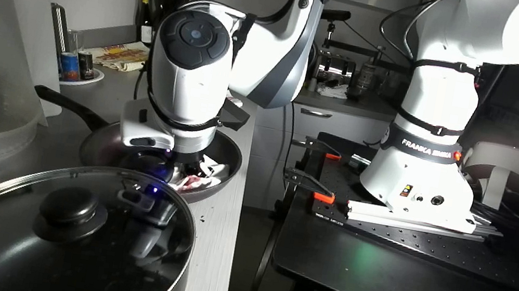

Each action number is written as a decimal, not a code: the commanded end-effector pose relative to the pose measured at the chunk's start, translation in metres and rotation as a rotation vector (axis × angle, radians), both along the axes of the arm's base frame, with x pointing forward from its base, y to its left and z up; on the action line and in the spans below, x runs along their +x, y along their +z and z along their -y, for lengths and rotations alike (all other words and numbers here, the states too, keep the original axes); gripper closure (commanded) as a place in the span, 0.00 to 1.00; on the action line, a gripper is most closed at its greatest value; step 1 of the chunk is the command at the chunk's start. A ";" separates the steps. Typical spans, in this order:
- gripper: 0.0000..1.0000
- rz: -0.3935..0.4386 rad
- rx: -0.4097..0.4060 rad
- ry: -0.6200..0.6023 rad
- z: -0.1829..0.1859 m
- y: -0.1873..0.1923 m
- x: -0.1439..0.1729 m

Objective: Use the towel to wipe the pan

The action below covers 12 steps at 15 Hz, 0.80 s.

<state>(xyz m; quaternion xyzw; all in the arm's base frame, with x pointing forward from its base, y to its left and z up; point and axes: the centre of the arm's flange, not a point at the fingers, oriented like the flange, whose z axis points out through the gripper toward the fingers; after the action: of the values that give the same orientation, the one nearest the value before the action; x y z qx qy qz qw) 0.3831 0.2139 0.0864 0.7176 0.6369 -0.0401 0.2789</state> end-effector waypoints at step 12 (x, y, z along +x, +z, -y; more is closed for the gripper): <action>0.96 0.136 0.202 -0.450 0.134 0.003 0.085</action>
<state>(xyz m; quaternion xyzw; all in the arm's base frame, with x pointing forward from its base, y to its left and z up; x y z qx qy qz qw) 0.4662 0.0851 0.0990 0.8530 0.4649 -0.0025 0.2371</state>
